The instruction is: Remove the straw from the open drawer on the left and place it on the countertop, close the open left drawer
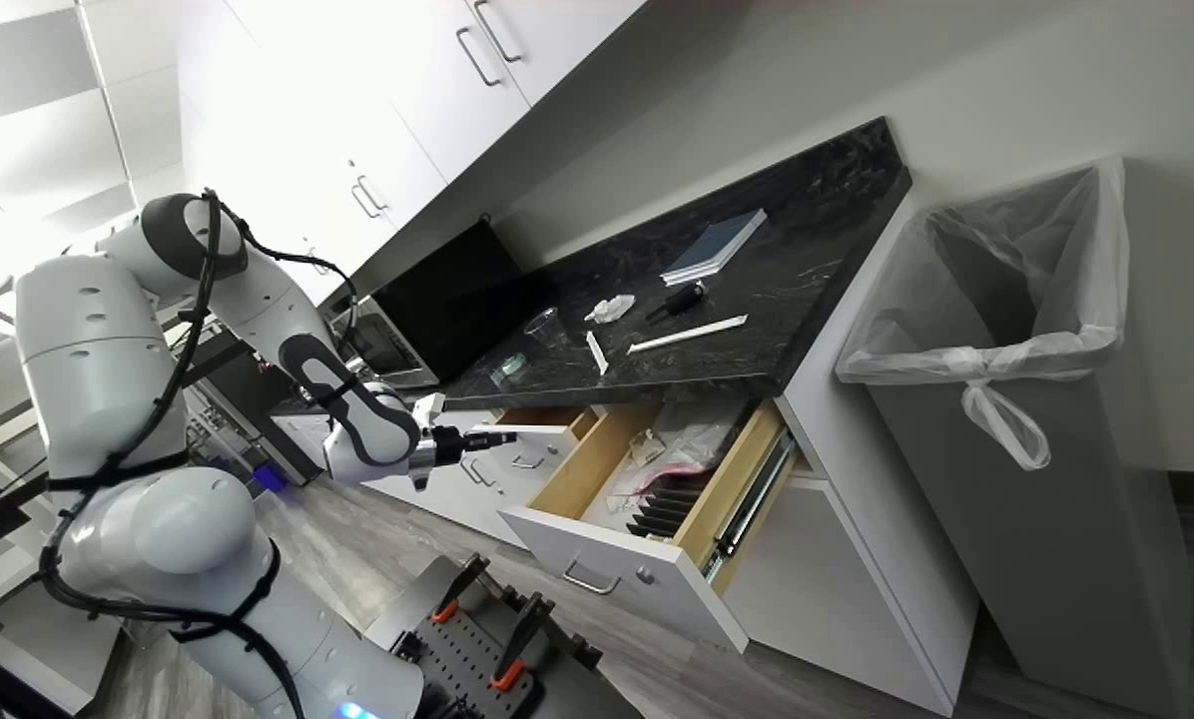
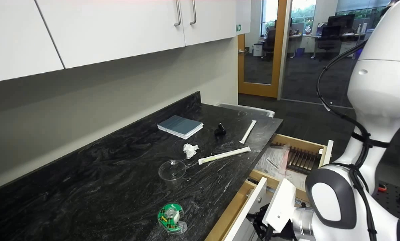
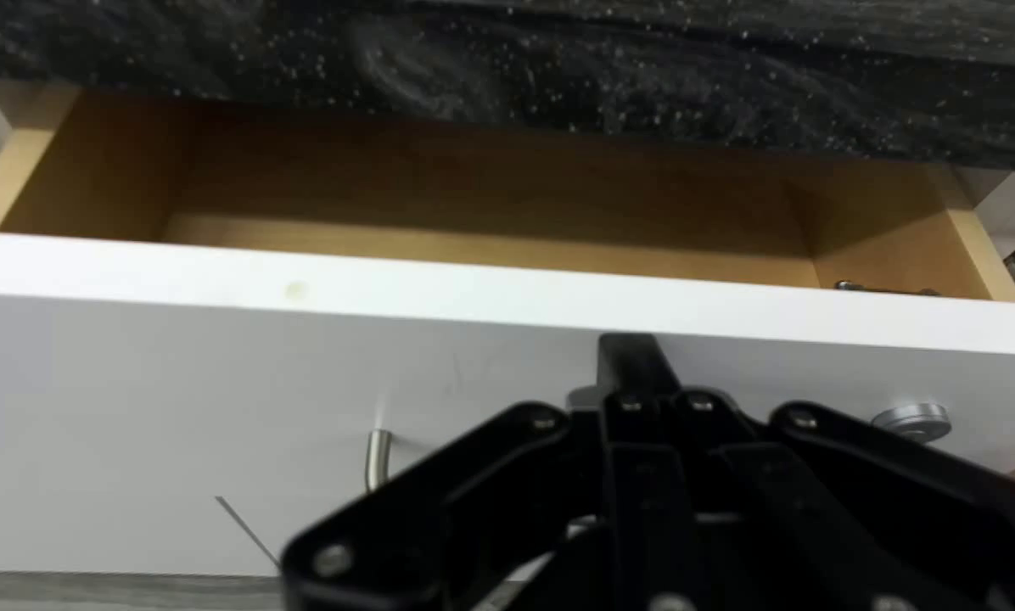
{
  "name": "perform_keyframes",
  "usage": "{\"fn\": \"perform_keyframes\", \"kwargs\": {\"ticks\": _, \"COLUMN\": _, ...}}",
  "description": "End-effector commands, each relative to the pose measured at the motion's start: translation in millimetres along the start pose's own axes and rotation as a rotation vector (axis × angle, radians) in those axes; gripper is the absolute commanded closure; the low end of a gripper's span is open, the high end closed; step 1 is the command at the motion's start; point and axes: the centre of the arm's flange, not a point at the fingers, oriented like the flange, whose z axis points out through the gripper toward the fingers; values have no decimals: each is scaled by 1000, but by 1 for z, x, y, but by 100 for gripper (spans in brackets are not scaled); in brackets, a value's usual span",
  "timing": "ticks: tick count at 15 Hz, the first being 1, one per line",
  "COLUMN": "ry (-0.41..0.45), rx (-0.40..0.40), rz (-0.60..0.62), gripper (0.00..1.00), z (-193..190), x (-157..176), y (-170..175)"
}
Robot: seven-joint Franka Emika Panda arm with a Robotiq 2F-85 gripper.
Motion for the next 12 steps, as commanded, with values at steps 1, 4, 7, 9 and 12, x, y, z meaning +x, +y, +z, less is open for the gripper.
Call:
{"fn": "perform_keyframes", "kwargs": {"ticks": 1, "ry": -50, "rx": -10, "rz": 2, "gripper": 100, "z": -5, "x": -24, "y": 5}}
{"fn": "perform_keyframes", "kwargs": {"ticks": 4, "ry": -69, "rx": -27, "rz": 9, "gripper": 100, "z": -25, "x": -35, "y": 15}}
{"fn": "perform_keyframes", "kwargs": {"ticks": 7, "ry": -51, "rx": -49, "rz": 37, "gripper": 100, "z": -35, "x": -47, "y": 24}}
{"fn": "perform_keyframes", "kwargs": {"ticks": 9, "ry": -7, "rx": -43, "rz": 73, "gripper": 100, "z": -51, "x": -56, "y": 32}}
{"fn": "perform_keyframes", "kwargs": {"ticks": 12, "ry": 51, "rx": -33, "rz": 79, "gripper": 100, "z": -101, "x": -78, "y": 38}}
